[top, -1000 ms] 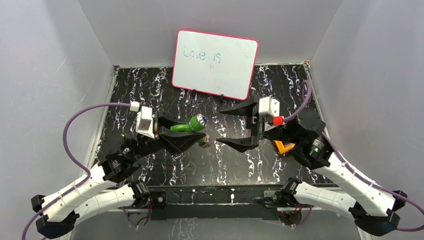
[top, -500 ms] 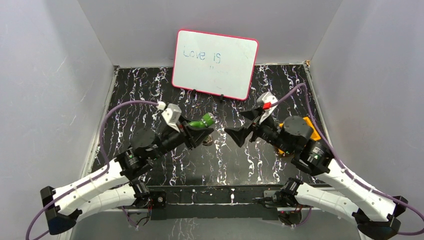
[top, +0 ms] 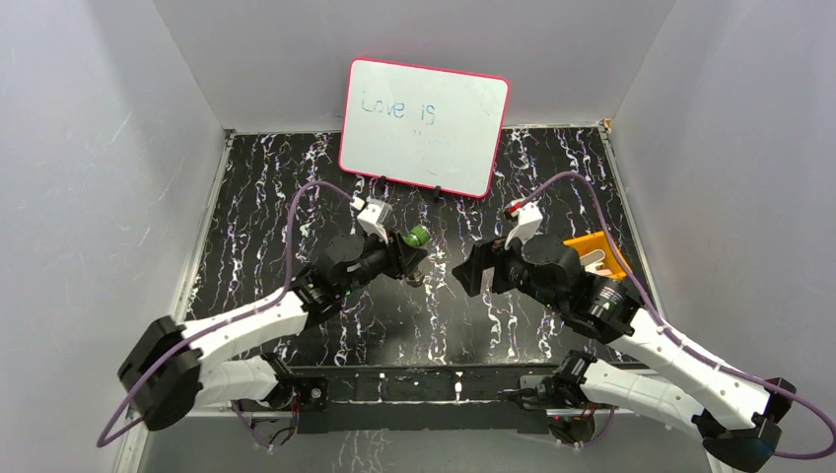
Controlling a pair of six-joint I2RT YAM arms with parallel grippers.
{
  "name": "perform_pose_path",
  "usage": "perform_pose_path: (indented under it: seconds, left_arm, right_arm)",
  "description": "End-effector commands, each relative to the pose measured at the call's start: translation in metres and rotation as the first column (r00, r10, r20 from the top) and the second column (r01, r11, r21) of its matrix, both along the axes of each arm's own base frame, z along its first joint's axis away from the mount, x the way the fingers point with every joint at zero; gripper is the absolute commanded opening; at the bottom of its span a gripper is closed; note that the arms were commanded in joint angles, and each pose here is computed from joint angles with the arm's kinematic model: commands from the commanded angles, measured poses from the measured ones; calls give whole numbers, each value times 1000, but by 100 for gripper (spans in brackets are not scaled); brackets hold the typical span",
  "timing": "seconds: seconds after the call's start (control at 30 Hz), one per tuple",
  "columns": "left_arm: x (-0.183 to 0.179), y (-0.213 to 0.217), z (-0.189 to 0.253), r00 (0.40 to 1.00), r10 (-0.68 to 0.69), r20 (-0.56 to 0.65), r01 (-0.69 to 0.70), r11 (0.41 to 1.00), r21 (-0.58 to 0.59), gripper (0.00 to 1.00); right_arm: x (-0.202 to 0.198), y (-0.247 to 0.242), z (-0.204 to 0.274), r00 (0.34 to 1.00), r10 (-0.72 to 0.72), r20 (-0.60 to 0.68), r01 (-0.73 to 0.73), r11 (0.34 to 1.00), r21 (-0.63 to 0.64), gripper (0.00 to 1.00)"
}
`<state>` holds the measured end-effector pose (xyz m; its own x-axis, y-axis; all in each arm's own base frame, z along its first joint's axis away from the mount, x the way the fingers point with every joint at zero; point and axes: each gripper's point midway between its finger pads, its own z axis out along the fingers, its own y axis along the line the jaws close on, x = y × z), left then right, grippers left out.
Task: Install the water faucets
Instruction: Place the water faucet at the center of the board.
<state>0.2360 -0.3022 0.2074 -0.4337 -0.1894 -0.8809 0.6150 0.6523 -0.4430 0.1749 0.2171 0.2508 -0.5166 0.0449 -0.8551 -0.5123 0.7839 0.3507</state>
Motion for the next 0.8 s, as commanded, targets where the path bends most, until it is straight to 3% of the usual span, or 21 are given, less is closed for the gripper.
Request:
perform_pose_path:
  seconds: [0.0,0.3,0.77]
  left_arm:
    - [22,-19,17,998,-55,11,57,981,-186,0]
    - [51,-20,-65,995,-55,-86,46,993,-110,0]
    - [44,18,-116,985,23,-170,-30,999,-38,43]
  right_arm:
    - [-7,1,-9,993,-40,-107,46,998,51,99]
    - [-13,3,-33,981,-51,-189,63,996,58,99]
    - [-13,17,-40,978,-8,-210,20,998,55,99]
